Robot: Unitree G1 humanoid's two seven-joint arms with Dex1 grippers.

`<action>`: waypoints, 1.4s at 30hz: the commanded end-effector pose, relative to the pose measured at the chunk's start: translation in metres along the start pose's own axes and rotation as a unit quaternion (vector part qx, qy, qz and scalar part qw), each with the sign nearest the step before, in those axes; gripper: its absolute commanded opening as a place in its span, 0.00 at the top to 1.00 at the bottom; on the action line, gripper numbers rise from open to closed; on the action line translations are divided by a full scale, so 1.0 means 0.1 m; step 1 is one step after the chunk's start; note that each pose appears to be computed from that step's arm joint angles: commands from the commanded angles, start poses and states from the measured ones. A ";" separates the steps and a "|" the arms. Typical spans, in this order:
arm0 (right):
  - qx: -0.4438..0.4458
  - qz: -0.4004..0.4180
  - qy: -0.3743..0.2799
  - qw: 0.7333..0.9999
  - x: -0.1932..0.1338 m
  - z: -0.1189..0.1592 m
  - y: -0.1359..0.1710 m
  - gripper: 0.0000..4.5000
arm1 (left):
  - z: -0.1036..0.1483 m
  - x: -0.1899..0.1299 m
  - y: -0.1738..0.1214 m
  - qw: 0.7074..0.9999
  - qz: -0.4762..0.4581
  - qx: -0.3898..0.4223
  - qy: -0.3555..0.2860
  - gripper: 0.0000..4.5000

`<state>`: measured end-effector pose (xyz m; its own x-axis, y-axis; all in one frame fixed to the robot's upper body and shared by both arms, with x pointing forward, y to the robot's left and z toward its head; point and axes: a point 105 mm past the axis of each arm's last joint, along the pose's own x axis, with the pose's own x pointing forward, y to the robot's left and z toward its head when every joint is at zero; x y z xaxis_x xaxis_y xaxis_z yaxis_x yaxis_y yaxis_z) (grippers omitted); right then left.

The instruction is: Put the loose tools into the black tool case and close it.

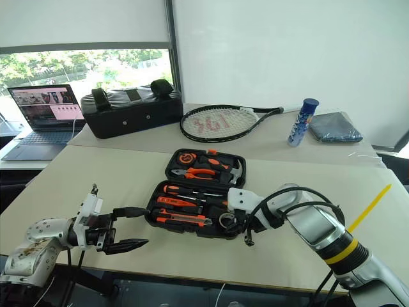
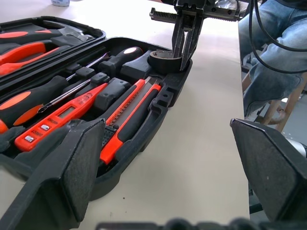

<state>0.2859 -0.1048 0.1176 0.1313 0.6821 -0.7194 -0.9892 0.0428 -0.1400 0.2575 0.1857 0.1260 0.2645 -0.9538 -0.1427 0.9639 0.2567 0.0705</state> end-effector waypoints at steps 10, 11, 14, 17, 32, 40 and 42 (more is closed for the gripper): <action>-0.027 -0.019 -0.124 0.992 -0.48 0.50 -0.07 0.41 | 0.11 -0.13 0.11 0.999 0.043 0.022 0.002 0.00; -0.018 -0.019 -0.136 0.990 -0.54 0.45 -0.06 0.41 | 0.13 -0.16 0.18 0.998 0.064 0.018 0.000 0.00; 0.005 -0.034 -0.147 0.989 -0.64 0.27 -0.06 0.41 | 0.18 -0.26 0.38 0.991 0.131 0.000 -0.016 0.00; 0.044 -0.075 -0.162 0.983 -0.60 -0.01 -0.10 0.46 | 0.11 -0.41 0.72 0.972 0.233 0.004 0.004 0.06; 0.010 -0.275 -0.158 0.948 -0.25 -0.55 -0.53 1.00 | -0.19 0.11 1.02 0.963 0.258 -0.034 0.072 0.99; 0.041 -0.208 -0.155 0.965 -0.11 -0.50 -0.34 1.00 | -0.24 0.31 0.78 0.978 0.187 -0.033 0.090 0.99; 0.043 -0.202 -0.154 0.966 -0.14 -0.47 -0.29 1.00 | -0.23 0.35 0.72 0.980 0.174 -0.030 0.091 0.99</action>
<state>0.3244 -0.1623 0.0897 0.5395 0.7396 -0.4023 -0.8407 0.4473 -0.3050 0.3432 0.1922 0.0933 0.6308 -0.7054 -0.3232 0.7590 0.6474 0.0685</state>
